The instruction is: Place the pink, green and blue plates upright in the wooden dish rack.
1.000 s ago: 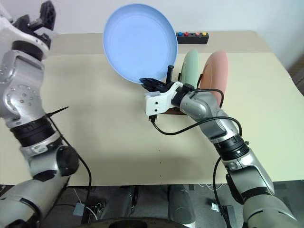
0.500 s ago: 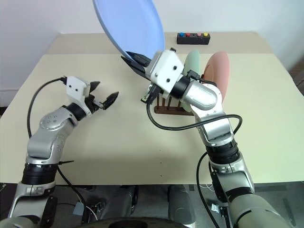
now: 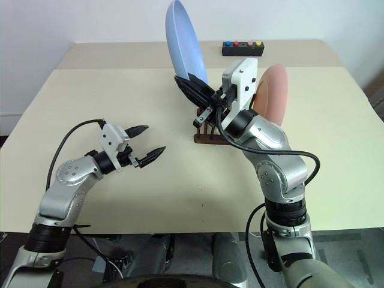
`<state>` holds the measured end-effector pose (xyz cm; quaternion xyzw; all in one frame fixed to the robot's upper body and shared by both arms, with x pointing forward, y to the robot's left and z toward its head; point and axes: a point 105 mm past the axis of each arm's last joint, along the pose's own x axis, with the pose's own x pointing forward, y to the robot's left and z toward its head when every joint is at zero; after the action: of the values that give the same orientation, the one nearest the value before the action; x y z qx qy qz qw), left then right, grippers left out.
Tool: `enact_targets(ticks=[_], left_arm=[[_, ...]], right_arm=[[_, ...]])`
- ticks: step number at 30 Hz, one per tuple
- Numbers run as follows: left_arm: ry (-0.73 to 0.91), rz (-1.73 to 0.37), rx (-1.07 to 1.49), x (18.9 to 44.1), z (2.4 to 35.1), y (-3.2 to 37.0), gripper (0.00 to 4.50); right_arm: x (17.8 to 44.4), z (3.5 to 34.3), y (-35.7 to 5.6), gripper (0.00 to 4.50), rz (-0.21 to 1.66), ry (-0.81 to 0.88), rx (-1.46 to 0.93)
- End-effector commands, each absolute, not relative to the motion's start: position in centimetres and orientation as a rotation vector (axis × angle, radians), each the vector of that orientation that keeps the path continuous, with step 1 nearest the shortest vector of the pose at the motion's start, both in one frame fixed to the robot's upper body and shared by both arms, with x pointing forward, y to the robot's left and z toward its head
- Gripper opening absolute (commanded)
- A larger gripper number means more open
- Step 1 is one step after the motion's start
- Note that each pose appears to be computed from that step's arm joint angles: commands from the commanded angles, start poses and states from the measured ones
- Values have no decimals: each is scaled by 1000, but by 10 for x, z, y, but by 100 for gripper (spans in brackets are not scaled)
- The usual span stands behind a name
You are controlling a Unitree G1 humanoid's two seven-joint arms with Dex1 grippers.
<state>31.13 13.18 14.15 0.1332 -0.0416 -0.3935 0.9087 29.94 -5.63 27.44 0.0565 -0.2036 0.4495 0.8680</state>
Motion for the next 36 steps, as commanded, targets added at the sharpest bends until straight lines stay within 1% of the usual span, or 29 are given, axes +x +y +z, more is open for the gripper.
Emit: enact_targets(ticks=[1,26,36], left_arm=[[-140,-820,298,310,153,128,445],[-144,-836,303,307,155,124,445],[-142,-835,309,308,154,124,445]], right_arm=[[291,280,-57,0,947,-461,158],[310,259,-67,0,813,-363,254],[312,252,-69,0,790,-335,274]])
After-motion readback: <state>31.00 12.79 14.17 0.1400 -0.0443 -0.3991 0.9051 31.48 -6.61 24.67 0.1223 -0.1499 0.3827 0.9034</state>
